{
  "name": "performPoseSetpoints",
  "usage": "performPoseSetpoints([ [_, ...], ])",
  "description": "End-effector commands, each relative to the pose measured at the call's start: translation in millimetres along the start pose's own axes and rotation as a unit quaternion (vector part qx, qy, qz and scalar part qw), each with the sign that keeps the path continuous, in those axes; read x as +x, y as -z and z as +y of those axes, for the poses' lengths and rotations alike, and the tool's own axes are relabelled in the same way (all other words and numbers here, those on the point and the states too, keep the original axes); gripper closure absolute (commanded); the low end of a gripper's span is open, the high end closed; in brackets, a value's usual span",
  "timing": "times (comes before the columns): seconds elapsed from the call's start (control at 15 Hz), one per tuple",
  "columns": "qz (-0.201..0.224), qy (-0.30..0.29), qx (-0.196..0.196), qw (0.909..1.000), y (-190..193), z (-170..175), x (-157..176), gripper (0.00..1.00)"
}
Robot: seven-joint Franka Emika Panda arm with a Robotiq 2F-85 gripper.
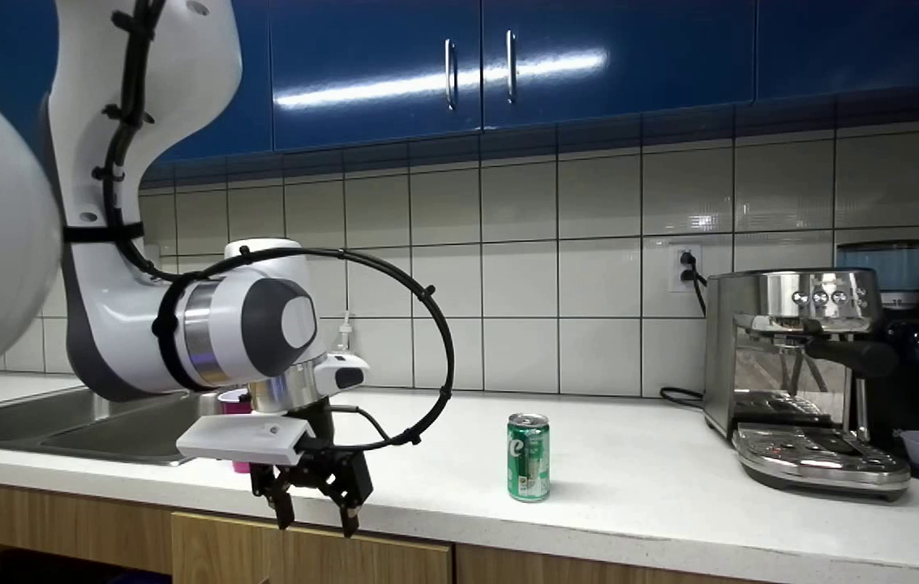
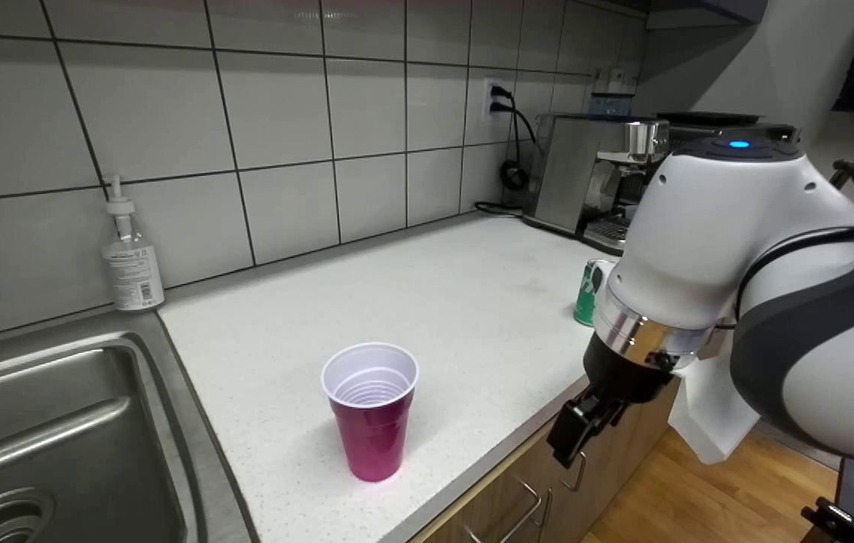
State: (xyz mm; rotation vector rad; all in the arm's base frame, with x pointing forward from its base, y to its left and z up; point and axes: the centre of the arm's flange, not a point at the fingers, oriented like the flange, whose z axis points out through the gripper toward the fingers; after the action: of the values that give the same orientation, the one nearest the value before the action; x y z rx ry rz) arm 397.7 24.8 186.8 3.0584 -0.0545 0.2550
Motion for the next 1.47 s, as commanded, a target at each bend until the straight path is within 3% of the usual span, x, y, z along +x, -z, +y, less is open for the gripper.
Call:
performPoseSetpoints([
  [0.0,-0.012,-0.029,0.014,0.9994,39,-9,12,0.0],
  [0.33,-0.018,-0.056,0.036,0.9976,74,-16,42,0.0],
  [0.87,0.023,-0.082,0.06,0.9946,129,-29,93,0.0],
  [0.93,0.025,-0.07,0.057,0.9956,112,-29,83,0.0],
  [1.4,0.03,-0.072,0.059,0.9952,119,-29,90,0.0],
])
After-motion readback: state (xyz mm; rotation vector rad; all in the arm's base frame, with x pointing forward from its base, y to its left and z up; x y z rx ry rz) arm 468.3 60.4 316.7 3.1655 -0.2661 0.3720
